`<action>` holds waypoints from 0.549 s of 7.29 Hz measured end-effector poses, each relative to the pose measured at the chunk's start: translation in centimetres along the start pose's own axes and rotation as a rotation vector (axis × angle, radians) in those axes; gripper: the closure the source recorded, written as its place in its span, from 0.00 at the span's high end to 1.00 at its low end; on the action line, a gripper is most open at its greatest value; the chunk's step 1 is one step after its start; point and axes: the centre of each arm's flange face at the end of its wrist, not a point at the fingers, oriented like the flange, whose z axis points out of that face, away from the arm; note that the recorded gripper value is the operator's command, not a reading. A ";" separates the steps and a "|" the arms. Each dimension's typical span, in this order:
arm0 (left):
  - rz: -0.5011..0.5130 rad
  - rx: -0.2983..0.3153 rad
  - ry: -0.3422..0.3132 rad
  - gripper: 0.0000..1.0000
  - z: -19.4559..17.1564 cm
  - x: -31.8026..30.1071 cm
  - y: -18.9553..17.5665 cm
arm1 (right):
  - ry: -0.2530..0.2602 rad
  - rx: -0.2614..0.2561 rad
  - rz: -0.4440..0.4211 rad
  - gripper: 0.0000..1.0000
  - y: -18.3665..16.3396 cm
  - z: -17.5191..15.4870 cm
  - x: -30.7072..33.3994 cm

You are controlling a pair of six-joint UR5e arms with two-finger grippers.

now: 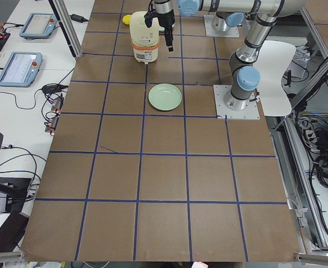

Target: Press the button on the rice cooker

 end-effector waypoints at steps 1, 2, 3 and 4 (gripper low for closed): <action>0.000 0.000 0.000 1.00 0.0 0.0 0.0 | 0.010 -0.024 -0.012 1.00 0.9 -0.7 1.4; 0.000 0.000 0.000 1.00 0.0 0.0 0.0 | 0.015 -0.045 -0.023 1.00 1.7 -0.8 2.3; 0.000 -0.001 -0.001 1.00 0.0 0.0 0.0 | 0.016 -0.064 -0.029 1.00 2.4 -0.5 2.8; 0.000 -0.001 -0.001 1.00 0.0 0.0 0.0 | 0.016 -0.080 -0.031 1.00 3.2 0.2 3.3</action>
